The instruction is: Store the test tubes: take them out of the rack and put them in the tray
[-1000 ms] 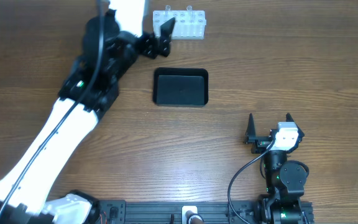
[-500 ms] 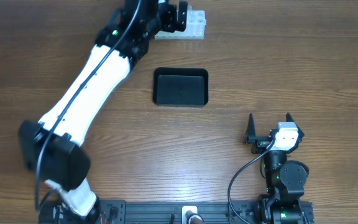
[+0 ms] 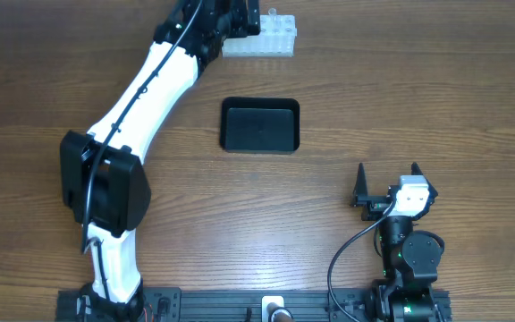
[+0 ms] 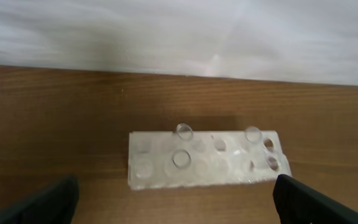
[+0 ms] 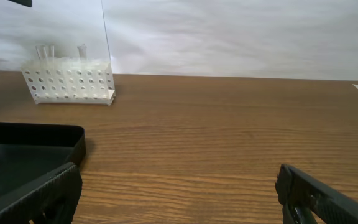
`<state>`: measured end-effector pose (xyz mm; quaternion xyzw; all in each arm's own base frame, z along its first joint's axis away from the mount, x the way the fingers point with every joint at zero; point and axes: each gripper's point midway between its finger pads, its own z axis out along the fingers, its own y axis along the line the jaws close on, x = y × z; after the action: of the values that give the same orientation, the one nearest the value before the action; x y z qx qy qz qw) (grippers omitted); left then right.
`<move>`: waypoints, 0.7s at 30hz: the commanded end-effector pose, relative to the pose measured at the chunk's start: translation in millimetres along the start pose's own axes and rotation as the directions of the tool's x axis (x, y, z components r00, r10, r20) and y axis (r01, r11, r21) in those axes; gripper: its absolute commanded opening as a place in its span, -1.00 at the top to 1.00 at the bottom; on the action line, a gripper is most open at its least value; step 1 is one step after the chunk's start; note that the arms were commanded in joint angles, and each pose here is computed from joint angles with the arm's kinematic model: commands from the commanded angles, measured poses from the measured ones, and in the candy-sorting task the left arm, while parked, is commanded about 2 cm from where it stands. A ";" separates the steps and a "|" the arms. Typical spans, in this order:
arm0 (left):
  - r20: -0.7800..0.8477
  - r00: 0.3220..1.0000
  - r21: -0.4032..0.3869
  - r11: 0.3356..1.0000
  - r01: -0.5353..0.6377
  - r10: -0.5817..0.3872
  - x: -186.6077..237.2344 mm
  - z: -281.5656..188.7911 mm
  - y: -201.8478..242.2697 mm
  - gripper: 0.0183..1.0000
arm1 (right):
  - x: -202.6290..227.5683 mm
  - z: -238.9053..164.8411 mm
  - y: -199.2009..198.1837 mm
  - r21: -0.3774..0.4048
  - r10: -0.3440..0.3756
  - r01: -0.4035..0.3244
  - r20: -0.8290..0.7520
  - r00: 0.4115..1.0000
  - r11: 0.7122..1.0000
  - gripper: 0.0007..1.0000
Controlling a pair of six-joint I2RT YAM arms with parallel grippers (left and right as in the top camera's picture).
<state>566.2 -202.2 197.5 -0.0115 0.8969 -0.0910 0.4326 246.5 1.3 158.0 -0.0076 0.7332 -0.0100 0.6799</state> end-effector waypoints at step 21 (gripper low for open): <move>0.023 0.987 0.024 0.987 -0.157 0.157 20.2 62.6 -3.9 -0.99 | 0.8 -0.3 3.0 -0.015 0.007 -0.006 0.003 1.000 1.000 -0.99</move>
<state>595.5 -215.5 141.8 0.0361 0.8952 -0.0751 0.4379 246.5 1.4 157.8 -0.0078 0.7333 -0.0099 0.6798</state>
